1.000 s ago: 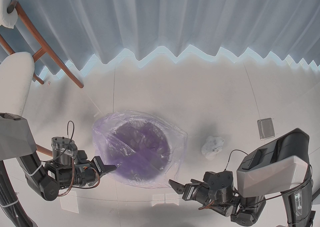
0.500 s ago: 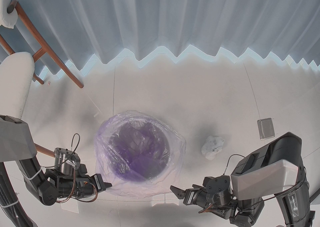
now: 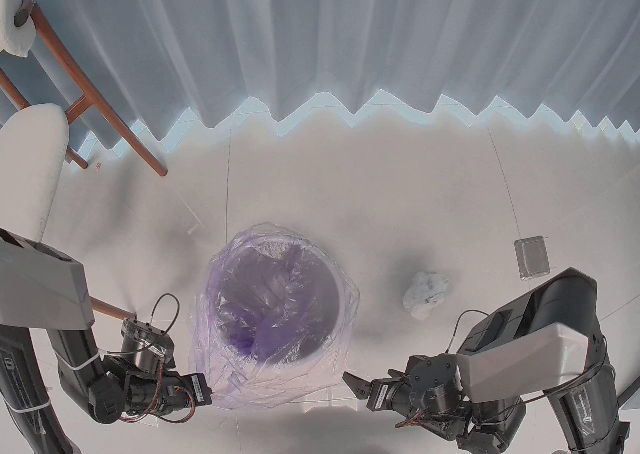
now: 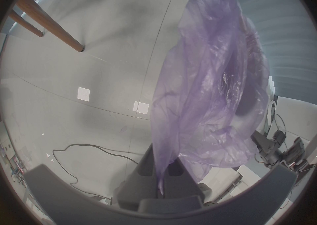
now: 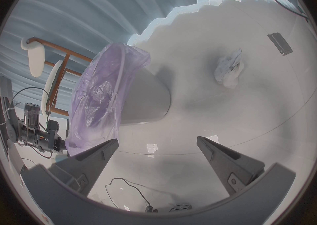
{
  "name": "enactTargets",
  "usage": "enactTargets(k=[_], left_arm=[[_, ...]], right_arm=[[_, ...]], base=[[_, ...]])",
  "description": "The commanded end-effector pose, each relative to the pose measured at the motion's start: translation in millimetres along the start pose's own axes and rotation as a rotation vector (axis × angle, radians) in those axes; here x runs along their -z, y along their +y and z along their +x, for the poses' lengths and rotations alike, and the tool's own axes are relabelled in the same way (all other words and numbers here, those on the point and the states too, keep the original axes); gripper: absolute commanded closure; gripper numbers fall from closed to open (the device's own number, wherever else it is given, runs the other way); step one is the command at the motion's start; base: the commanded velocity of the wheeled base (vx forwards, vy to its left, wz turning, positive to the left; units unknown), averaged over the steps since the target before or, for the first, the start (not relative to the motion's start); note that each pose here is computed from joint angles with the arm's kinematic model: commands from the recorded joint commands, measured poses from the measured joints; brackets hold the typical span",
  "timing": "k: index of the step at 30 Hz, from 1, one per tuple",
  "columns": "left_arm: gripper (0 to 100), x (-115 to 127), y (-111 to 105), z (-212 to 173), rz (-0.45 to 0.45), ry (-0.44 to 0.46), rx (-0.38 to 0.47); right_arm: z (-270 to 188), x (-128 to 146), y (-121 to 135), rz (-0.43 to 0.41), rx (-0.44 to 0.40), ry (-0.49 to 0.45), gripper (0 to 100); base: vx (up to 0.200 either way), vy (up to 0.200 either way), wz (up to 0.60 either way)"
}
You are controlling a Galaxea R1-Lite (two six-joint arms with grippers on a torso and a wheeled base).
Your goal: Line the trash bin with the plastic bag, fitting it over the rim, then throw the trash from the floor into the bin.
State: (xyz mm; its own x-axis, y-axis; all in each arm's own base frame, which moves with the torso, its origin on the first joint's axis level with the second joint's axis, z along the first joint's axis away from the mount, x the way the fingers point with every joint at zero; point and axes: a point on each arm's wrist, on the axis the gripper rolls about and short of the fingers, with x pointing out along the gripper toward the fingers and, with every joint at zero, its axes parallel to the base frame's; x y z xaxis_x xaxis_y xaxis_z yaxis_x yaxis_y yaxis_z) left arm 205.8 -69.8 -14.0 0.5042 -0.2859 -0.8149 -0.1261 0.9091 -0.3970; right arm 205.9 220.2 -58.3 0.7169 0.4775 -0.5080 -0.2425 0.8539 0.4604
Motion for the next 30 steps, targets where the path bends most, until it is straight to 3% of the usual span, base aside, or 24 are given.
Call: enactTargets(k=[1,12,13,16,19,24,30], left_arm=[[100,6,1,20,0.017,0.024,-0.039],[100,14,5,33,0.035,-0.041,-0.024],[0,15,4,32,0.037,-0.048,-0.024],[0,19,5,28,0.044,-0.073,-0.004],[0,16,-1,12,0.035,-0.159,0.084],[0,2,-3,-3,-0.078,-0.236,0.151],[0,-9,-10,-22,-0.120,-0.270,0.274]], right_arm=[[3,1,0,-0.004,0.000,-0.016,0],[3,1,0,-0.004,0.000,-0.016,0],[3,1,0,-0.004,0.000,-0.016,0],[3,1,0,-0.004,0.000,-0.016,0],[4,1,-1,-0.004,0.001,-0.017,0],[4,0,0,0.000,0.000,-0.021,0],[5,0,-1,-0.001,0.000,-0.020,0]], base=[[0.000,0.000,0.00],[0.000,0.000,0.00],[0.000,0.000,0.00],[0.000,0.000,0.00],[0.000,0.000,0.00],[0.000,0.000,0.00],[0.000,0.000,0.00]])
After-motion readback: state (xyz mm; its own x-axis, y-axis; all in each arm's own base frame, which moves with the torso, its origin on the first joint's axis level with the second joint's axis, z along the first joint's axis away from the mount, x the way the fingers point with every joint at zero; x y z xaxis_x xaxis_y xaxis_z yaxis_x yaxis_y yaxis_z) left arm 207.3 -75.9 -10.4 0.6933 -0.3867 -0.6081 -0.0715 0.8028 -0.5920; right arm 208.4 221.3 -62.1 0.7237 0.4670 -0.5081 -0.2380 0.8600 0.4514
